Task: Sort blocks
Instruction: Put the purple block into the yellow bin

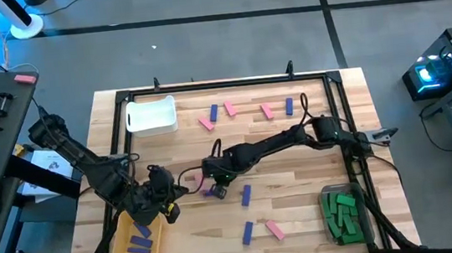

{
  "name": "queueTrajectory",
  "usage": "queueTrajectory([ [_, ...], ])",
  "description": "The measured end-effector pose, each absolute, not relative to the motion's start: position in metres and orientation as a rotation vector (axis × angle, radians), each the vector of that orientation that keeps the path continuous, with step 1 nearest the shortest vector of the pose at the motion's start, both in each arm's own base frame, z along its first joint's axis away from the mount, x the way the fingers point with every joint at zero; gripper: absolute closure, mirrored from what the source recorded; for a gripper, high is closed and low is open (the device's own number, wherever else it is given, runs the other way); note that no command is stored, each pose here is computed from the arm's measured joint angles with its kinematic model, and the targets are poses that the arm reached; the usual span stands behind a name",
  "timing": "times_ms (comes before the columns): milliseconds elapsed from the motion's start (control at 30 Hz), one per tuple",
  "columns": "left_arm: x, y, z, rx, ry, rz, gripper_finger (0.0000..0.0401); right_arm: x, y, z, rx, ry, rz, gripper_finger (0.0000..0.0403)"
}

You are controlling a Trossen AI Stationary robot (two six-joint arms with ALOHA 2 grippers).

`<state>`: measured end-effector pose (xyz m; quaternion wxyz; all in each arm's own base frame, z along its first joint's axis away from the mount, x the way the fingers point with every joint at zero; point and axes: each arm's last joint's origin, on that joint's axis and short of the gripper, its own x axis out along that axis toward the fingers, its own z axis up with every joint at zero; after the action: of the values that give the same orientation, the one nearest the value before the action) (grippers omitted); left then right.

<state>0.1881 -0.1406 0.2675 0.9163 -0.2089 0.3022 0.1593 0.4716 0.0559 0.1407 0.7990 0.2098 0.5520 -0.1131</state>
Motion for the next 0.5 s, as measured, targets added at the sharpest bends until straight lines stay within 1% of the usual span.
queueTrajectory([
  [67, 0.187, -0.142, 0.267, -0.427, 0.623, 0.324, 0.0401, 0.466, 0.063, 0.141, 0.446, 1.228, -0.255, 0.0403],
  [300, 0.184, -0.140, 0.265, -0.368, 0.649, 0.337, 0.0401, 0.466, 0.086, 0.146, 0.501, 1.218, -0.255, 0.0403],
  [500, 0.184, -0.139, 0.265, -0.304, 0.658, 0.324, 0.0401, 0.467, 0.094, 0.178, 0.498, 1.168, -0.247, 0.0403],
])
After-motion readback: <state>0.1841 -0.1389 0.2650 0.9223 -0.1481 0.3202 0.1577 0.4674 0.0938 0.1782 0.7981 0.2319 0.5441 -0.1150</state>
